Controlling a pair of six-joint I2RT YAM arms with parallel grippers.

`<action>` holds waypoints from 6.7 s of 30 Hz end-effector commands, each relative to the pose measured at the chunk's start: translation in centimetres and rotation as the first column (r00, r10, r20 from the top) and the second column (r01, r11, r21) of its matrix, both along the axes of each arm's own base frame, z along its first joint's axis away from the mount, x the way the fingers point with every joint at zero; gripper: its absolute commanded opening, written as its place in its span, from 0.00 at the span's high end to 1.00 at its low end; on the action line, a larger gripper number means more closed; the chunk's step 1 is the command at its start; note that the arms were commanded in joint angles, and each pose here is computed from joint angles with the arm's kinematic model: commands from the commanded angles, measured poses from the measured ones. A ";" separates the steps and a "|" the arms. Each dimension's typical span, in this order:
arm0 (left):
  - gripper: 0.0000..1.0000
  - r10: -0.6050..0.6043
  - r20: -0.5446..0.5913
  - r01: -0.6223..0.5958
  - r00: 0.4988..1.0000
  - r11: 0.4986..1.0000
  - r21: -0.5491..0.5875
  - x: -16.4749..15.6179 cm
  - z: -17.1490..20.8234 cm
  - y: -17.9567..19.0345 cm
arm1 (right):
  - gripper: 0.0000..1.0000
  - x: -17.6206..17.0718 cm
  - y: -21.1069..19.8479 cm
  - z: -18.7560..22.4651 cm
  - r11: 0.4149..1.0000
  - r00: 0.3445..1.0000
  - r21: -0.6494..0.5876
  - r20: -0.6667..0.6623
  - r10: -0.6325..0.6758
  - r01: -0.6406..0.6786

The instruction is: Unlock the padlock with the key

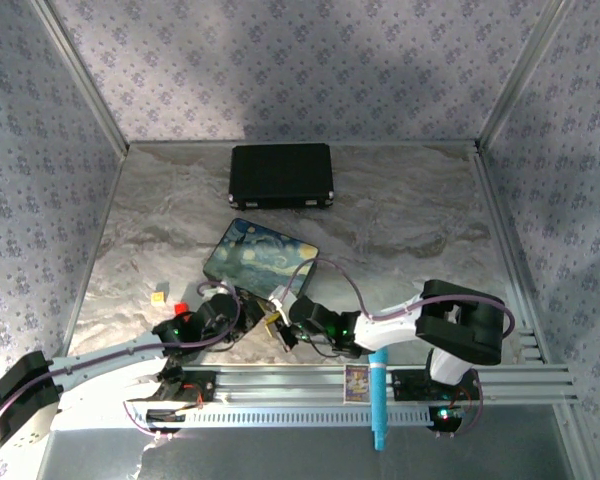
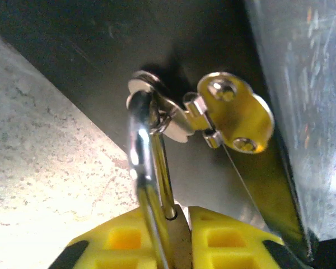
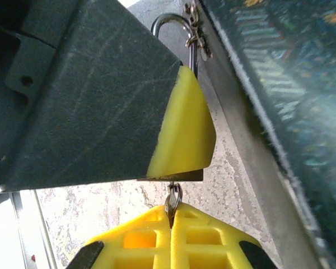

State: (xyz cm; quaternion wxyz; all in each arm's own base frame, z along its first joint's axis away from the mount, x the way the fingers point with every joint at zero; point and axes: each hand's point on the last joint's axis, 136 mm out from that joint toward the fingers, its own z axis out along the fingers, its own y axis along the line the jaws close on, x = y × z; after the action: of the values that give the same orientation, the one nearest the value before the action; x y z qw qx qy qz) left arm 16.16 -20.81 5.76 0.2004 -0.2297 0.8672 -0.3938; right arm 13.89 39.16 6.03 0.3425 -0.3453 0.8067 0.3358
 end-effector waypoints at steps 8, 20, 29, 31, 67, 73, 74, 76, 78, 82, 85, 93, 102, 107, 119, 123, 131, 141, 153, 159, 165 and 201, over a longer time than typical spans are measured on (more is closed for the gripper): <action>1.00 0.015 -0.014 -0.013 1.000 0.991 0.132 -0.5 -1.6 2.5 | 0.35 0.4 -1.9 3.3 0.992 0.992 0.015 0.002 -0.125 0.125; 1.00 -0.028 -0.016 0.031 0.999 0.953 0.301 -0.8 -1.7 4.1 | 0.19 8.1 -7.8 4.6 0.821 0.804 -0.145 -0.171 -0.570 0.552; 0.95 -0.100 -0.090 0.133 0.991 0.811 0.570 -1.3 -2.3 7.1 | 0.26 11.0 -8.2 0.5 0.742 0.764 -0.376 -0.122 -0.634 0.555; 0.93 -0.099 -0.115 0.150 0.988 0.758 0.634 -1.5 -2.8 8.3 | 0.27 11.0 -8.4 -0.4 0.732 0.757 -0.396 -0.125 -0.641 0.554; 0.77 -0.124 -0.180 0.215 0.976 0.423 0.880 -0.2 -3.4 9.1 | 0.27 11.2 -8.8 -3.8 0.742 0.733 -0.396 -0.210 -0.647 0.541; 0.72 -0.165 -0.146 0.202 0.975 0.408 0.890 -0.2 -3.2 6.1 | 0.26 11.3 -9.2 -4.3 0.736 0.725 -0.402 -0.216 -0.654 0.544; 0.72 -0.171 -0.151 0.209 0.974 0.404 0.891 -0.2 -3.4 5.6 | 0.26 11.3 -9.2 -4.4 0.736 0.724 -0.404 -0.220 -0.654 0.543; 0.71 -0.183 -0.167 0.229 0.969 0.398 0.888 -0.4 -4.1 4.8 | 0.26 11.3 -9.2 -4.5 0.738 0.724 -0.404 -0.223 -0.653 0.541; 0.71 -0.189 -0.178 0.240 0.966 0.384 0.892 -0.6 -4.5 4.2 | 0.26 11.4 -9.2 -4.6 0.737 0.722 -0.405 -0.225 -0.654 0.541; 0.78 -0.201 -0.184 0.247 0.962 0.361 0.899 -0.7 -4.5 3.4 | 0.26 11.4 -9.3 -4.7 0.737 0.720 -0.399 -0.227 -0.656 0.545; 0.82 -0.203 -0.183 0.244 0.962 0.333 0.911 -0.6 -4.0 3.3 | 0.26 11.4 -9.4 -4.9 0.734 0.717 -0.405 -0.228 -0.659 0.545; 0.94 -0.197 -0.186 0.233 0.963 0.252 0.939 -0.5 -3.0 4.8 | 0.25 11.5 -9.7 -4.9 0.732 0.714 -0.402 -0.229 -0.662 0.550; 0.76 -0.352 -0.180 0.333 0.919 0.445 0.831 -1.3 -4.6 -0.3 | 0.25 11.5 -9.9 -5.1 0.727 0.706 -0.405 -0.233 -0.668 0.555; 0.71 -0.341 -0.200 0.336 0.919 0.406 0.850 -1.3 -4.5 0.3 | 0.25 11.4 -10.0 -5.5 0.726 0.703 -0.409 -0.238 -0.670 0.553; 0.86 -0.281 -0.231 0.329 0.931 0.381 0.864 -1.8 -3.5 2.3 | 0.24 11.4 -9.9 -6.1 0.722 0.697 -0.416 -0.244 -0.674 0.553; 0.93 -0.209 -0.264 0.320 0.942 0.311 0.895 -1.4 -3.7 5.4 | 0.24 11.3 -9.8 -6.1 0.725 0.698 -0.414 -0.248 -0.672 0.551; 0.93 -0.189 -0.225 0.262 0.956 0.201 0.944 -0.1 -1.0 7.0 | 0.24 11.4 -9.7 -6.0 0.725 0.699 -0.416 -0.248 -0.671 0.548; 0.81 -0.252 -0.255 0.317 0.933 0.248 0.915 -1.3 -4.4 3.7 | 0.24 11.2 -9.7 -6.3 0.725 0.696 -0.424 -0.256 -0.670 0.542; 0.78 -0.282 -0.232 0.323 0.931 0.340 0.883 -1.9 -3.6 1.8 | 0.24 11.2 -9.7 -6.7 0.721 0.692 -0.430 -0.257 -0.674 0.543; 0.95 -0.264 -0.265 0.344 0.927 0.322 0.882 -1.9 -3.6 3.1 | 0.24 11.2 -9.6 -6.7 0.724 0.692 -0.427 -0.263 -0.672 0.541; 0.96 -0.204 -0.259 0.301 0.944 0.211 0.930 -0.9 -2.1 6.5 | 0.24 11.2 -9.6 -6.8 0.725 0.691 -0.424 -0.266 -0.672 0.542; 0.00 -0.435 0.072 0.230 0.898 0.602 0.764 -0.7 9.0 1.4 | 0.09 14.5 -8.2 2.3 0.810 0.793 -0.275 -0.200 -0.576 0.519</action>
State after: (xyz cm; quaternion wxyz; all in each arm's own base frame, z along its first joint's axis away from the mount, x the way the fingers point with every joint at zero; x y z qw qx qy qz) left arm 15.03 -21.03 13.10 0.2808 0.0743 0.9547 -0.0643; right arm 30.41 32.80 9.31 0.3185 -0.0269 0.9204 0.2253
